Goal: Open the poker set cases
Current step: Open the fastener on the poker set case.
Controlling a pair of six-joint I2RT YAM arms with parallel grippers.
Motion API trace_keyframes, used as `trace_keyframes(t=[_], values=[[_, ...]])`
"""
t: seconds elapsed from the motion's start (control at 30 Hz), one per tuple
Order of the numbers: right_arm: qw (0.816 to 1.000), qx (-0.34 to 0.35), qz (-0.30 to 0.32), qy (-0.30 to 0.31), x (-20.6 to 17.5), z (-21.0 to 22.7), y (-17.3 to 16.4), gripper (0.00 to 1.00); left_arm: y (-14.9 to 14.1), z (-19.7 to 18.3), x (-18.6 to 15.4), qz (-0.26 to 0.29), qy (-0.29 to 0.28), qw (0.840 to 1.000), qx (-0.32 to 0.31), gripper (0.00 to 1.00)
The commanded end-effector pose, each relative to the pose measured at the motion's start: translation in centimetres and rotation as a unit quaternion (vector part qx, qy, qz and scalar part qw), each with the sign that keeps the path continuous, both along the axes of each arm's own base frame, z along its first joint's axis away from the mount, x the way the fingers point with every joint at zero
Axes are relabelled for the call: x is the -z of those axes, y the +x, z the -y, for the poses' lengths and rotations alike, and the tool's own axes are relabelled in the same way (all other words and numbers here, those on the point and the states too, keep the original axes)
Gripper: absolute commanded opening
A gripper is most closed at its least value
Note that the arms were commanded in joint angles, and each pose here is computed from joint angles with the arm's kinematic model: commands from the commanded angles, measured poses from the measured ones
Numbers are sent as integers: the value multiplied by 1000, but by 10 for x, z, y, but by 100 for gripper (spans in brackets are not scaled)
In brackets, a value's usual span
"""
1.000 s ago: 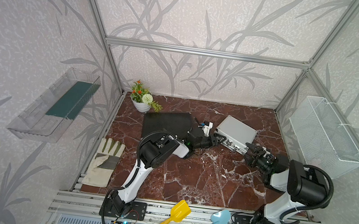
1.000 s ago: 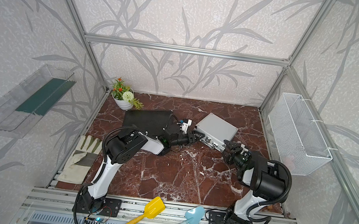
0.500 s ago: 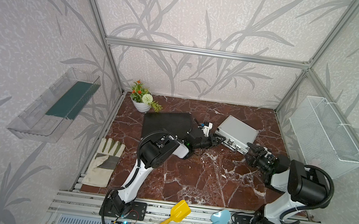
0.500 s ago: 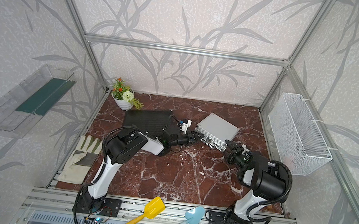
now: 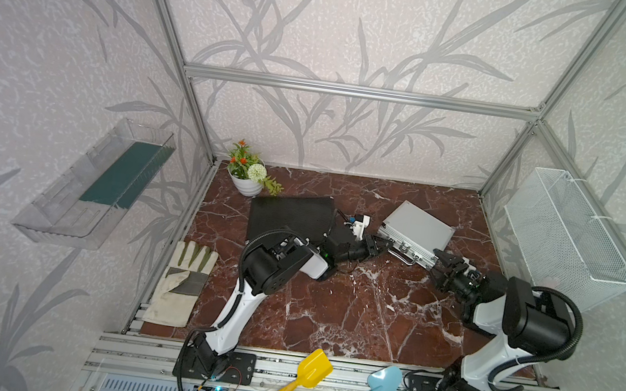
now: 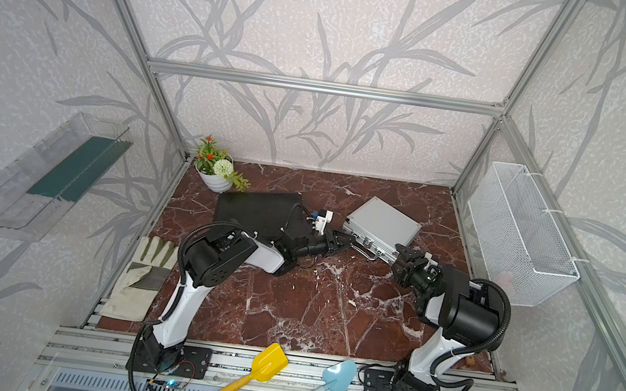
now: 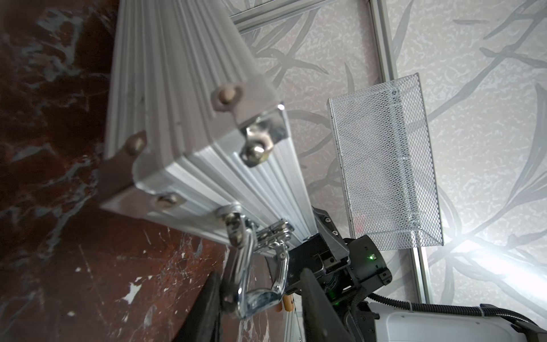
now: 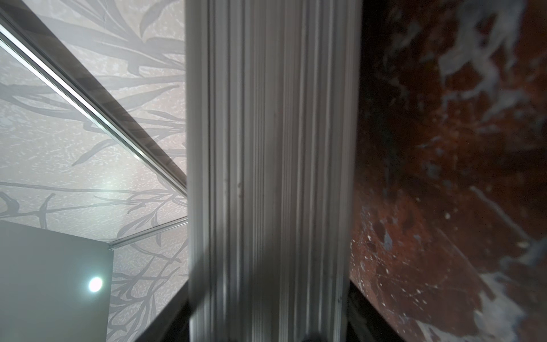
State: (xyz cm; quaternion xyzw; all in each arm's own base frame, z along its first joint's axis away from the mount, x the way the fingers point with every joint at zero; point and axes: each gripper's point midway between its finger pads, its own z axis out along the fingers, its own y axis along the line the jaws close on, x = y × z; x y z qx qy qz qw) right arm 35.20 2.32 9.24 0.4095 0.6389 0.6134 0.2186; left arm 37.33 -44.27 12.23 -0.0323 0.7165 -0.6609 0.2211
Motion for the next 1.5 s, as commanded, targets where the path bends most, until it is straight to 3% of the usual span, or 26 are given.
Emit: trace_keyframes(t=[0.0, 0.27, 0.5, 0.93, 1.13, 1.3, 1.47], values=[[996, -21, 86, -31, -33, -1, 9, 39, -9, 4, -66, 55, -69, 996, 16, 31], [996, -21, 86, -28, -32, -1, 10, 39, -7, 11, -53, 41, -59, 997, 24, 29], [996, -19, 87, -26, -32, 1, 10, 39, -6, 8, -36, 24, -28, 999, 18, 46], [995, -29, 89, -32, -28, -2, 6, 37, 5, 14, -29, 15, 11, 1000, 14, 50], [993, -41, 99, -44, -29, -3, 5, 36, 11, 12, -8, -38, 38, 999, 4, 53], [992, -53, 97, -62, -23, -6, 2, 36, 20, 11, -10, -54, 24, 998, -13, 54], [991, -61, 91, -78, -19, -7, 0, 36, 27, 17, -22, -65, -2, 998, -17, 49]])
